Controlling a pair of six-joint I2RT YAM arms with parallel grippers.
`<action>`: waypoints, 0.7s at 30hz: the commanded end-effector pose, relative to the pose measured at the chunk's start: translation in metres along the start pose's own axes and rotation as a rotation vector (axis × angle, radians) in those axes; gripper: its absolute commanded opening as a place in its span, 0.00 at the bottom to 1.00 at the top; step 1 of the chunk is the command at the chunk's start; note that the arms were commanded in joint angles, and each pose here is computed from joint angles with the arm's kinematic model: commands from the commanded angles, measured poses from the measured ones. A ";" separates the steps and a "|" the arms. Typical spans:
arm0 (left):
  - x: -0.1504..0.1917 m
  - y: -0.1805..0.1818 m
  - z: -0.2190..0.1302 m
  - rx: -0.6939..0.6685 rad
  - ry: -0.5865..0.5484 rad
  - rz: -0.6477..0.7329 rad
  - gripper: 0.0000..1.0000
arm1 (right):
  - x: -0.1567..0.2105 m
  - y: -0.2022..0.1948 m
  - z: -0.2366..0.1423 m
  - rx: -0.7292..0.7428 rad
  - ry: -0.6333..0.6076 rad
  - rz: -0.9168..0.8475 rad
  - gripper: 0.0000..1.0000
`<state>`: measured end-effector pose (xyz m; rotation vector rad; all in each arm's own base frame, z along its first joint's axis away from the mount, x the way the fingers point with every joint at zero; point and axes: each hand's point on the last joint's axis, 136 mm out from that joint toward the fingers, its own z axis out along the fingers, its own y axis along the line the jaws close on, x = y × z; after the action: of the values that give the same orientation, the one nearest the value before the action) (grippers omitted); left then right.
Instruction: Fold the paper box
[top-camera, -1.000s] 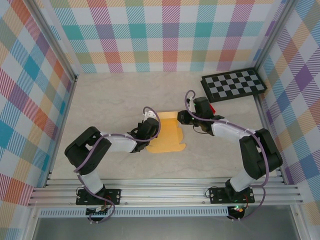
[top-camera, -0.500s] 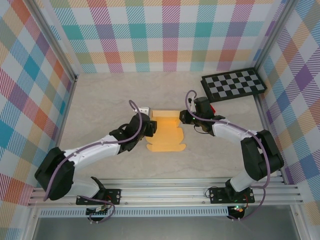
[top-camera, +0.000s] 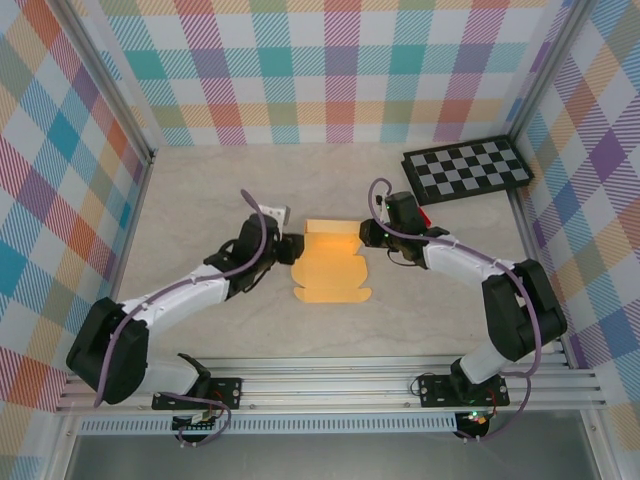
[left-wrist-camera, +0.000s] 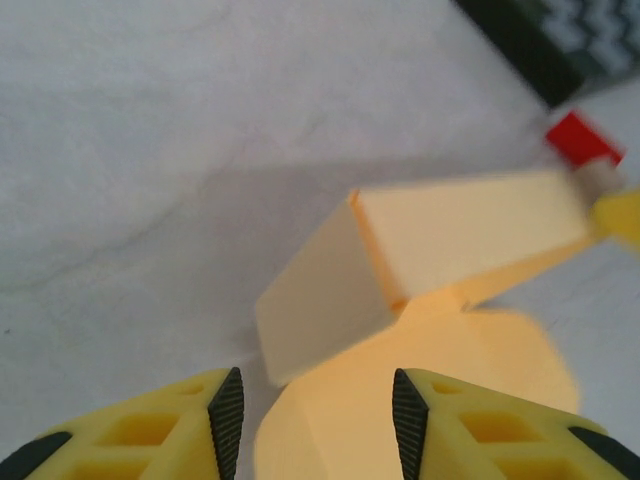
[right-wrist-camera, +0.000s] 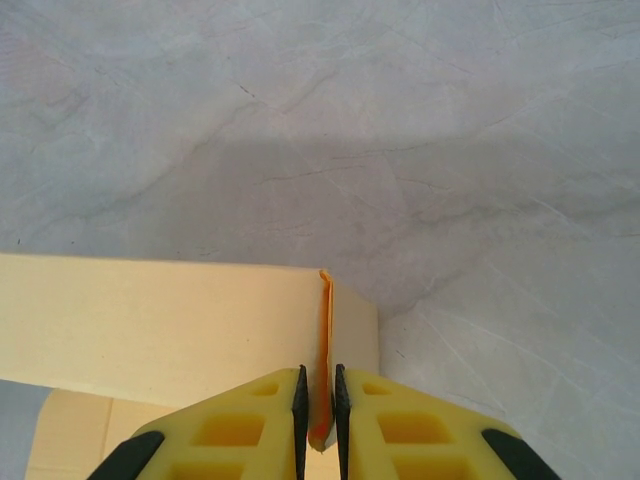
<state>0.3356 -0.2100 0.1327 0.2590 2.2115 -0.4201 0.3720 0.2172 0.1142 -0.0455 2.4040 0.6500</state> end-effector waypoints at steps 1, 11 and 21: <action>0.005 0.002 0.014 0.024 -0.086 0.183 0.47 | 0.026 -0.016 0.005 0.084 0.122 -0.008 0.18; -0.002 0.008 0.063 -0.054 -0.065 0.334 0.49 | 0.022 -0.010 0.005 0.086 0.142 -0.003 0.18; -0.016 -0.001 0.082 -0.124 -0.113 0.314 0.32 | 0.020 0.005 0.003 0.060 0.144 -0.003 0.18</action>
<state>0.3909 -0.2325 0.0818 0.5393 2.0967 -0.1463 0.3674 0.2228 0.1151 -0.0647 2.4849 0.6123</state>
